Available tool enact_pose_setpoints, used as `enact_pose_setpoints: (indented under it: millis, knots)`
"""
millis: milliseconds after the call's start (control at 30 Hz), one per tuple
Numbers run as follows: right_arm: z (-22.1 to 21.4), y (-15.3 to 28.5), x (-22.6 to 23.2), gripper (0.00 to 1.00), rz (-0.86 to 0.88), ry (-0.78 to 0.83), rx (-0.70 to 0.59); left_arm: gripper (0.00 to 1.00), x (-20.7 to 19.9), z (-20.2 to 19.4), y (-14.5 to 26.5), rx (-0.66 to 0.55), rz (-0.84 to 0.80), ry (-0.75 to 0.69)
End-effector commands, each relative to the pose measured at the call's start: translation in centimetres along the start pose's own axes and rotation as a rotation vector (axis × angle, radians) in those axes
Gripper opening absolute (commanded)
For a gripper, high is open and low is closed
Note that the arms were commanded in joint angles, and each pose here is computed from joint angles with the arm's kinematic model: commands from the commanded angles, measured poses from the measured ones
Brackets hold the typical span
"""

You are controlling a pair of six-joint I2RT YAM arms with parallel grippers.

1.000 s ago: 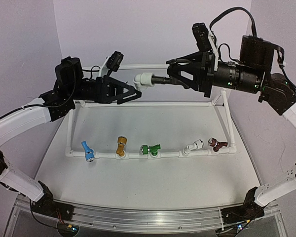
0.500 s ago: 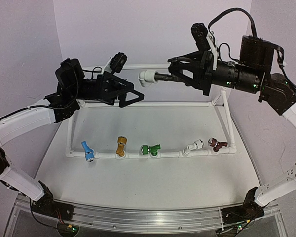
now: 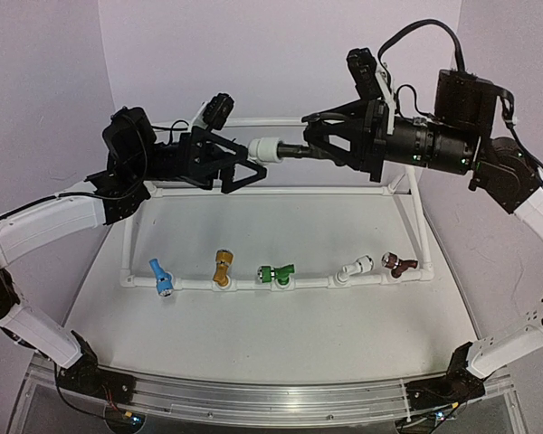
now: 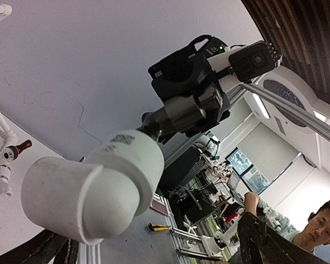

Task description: Install the water faucets

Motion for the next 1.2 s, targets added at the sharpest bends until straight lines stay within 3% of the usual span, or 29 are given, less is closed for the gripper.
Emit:
enact_pose_setpoints:
  millis: [0, 533, 1167]
  knots:
    - [2.1, 0.7, 0.4, 0.00, 0.024, -0.011, -0.101, 1.00, -1.7, 1.9, -0.1, -0.053, -0.043, -0.084]
    - [0.7, 0.8, 0.5, 0.00, 0.020, -0.063, -0.068, 1.00, -4.7, 2.1, 0.4, -0.043, -0.099, -0.234]
    - [0.6, 0.7, 0.1, 0.00, -0.016, -0.051, -0.059, 1.00, -7.0, 1.0, 1.3, 0.006, -0.054, -0.302]
Point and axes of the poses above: each gripper's point midway between its finger pads, its own y axis back along the fingers, its own x axis along the line the jaws close on, z = x × y, the point moved 4 cm from there along y, back along the fingers, and after that the axes turned 3 degrees about -y, right-handed, at the moved point
